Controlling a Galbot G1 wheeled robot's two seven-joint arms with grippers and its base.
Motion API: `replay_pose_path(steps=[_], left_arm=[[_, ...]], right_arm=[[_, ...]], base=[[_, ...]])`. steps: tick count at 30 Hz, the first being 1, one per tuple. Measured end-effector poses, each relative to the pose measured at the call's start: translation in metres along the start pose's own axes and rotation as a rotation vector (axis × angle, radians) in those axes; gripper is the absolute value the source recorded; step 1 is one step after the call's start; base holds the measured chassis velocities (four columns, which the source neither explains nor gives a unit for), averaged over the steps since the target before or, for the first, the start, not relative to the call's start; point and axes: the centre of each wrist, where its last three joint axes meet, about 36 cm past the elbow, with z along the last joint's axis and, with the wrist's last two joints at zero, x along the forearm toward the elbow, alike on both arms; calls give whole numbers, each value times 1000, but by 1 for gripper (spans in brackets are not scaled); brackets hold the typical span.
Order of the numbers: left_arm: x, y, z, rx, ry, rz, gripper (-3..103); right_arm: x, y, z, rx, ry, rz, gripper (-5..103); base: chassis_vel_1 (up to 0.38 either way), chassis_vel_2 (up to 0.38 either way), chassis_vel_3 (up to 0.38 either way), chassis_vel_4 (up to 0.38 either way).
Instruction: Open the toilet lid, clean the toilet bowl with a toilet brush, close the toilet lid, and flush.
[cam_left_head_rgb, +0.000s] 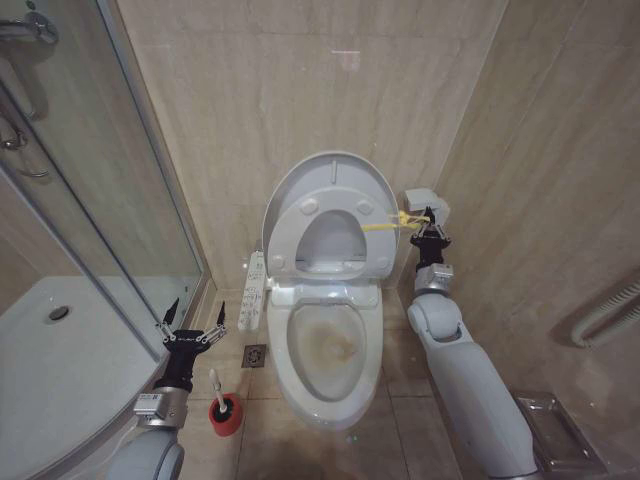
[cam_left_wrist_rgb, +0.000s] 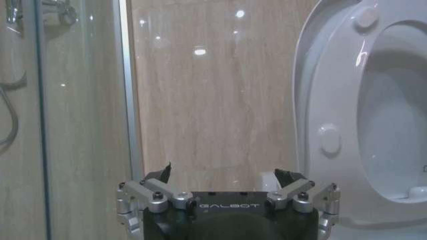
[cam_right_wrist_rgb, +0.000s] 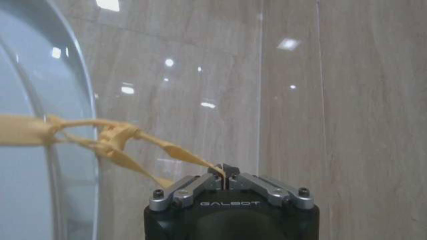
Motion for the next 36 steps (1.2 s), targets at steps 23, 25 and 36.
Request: replay_pose_path(steps=[23,25,36], left_arm=[[0,0,0,0,0,0,100],[0,0,0,0,0,0,100],[0,0,0,0,0,0,100]], right_arm=[[-87,57,7,76,47,-10,2],[-93,60,4,78,39,-10,2],[-111,58,-7,108,15,0,2]], base=[[0,0,0,0],[0,0,0,0],[0,0,0,0]])
